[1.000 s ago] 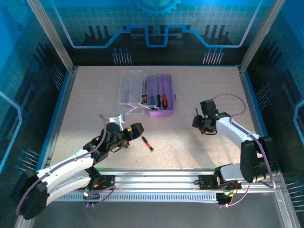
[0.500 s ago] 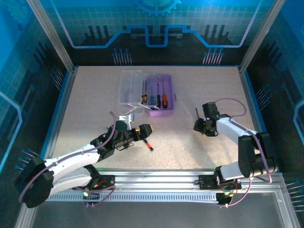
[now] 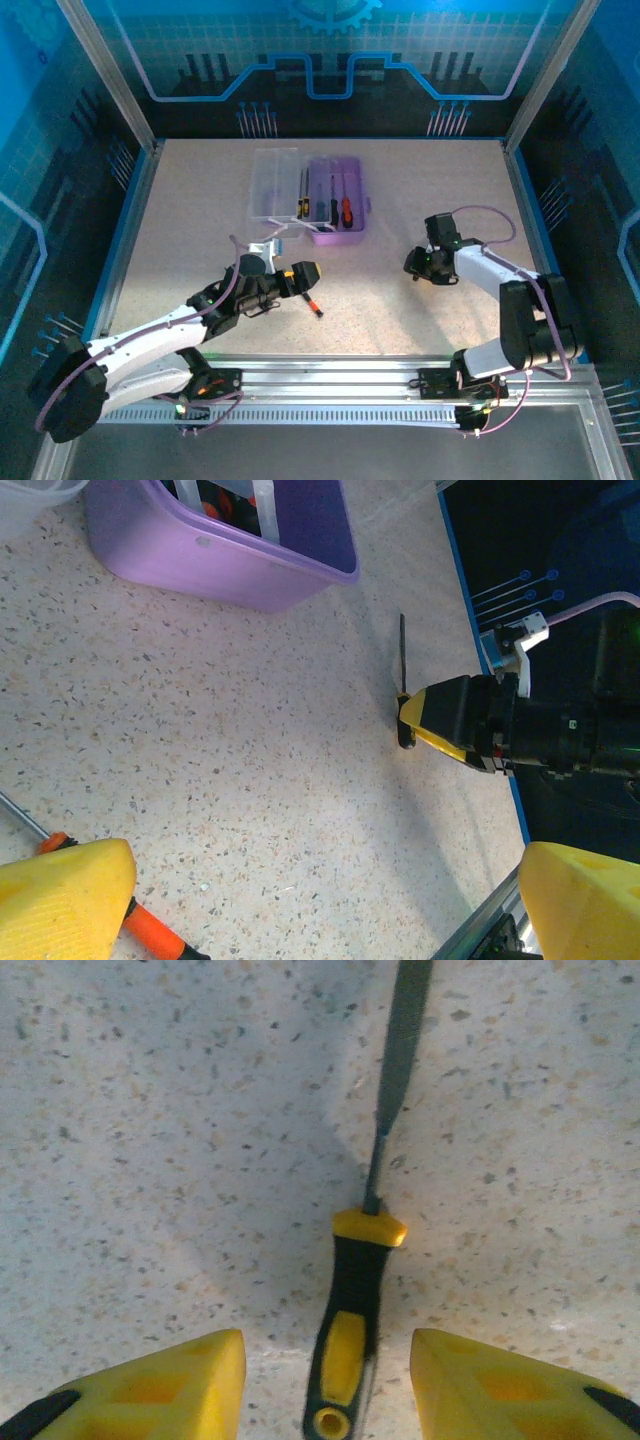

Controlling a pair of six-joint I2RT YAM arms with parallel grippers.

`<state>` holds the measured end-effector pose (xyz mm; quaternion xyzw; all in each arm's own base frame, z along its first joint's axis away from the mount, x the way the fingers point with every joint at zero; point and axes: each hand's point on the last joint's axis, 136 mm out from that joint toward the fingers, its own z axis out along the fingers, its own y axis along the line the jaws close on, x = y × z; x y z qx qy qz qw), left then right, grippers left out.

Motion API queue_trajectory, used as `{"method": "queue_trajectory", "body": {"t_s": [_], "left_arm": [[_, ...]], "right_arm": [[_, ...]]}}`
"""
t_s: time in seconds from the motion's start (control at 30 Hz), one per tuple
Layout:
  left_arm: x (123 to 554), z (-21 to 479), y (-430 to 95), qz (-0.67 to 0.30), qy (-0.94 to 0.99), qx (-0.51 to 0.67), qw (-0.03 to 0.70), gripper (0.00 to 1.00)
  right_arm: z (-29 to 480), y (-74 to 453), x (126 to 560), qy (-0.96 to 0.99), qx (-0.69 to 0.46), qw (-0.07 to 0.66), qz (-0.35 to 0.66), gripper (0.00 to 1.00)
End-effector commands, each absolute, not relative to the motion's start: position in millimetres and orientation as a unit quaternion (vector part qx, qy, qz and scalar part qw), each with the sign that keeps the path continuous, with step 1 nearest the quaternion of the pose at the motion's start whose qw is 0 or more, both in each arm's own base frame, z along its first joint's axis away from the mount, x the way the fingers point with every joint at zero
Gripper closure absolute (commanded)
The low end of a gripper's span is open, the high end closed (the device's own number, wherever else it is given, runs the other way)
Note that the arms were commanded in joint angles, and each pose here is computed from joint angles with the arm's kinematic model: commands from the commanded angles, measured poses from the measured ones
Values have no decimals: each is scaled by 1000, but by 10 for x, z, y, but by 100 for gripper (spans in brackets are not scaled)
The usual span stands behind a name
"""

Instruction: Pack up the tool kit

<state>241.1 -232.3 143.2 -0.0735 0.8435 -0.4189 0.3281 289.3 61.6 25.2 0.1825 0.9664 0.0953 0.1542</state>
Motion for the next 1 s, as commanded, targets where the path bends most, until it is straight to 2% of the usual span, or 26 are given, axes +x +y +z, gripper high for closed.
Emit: {"method": "queue_trajectory", "body": {"t_s": [0.0, 0.97], "left_arm": [[2431, 1590, -2347, -421, 837, -61, 344, 1], [2385, 1403, -1888, -370, 836, -128, 385, 1]], "right_arm": [[263, 529, 2897, 970, 175, 156, 58, 52], [355, 504, 3014, 973, 151, 173, -6, 53]]}}
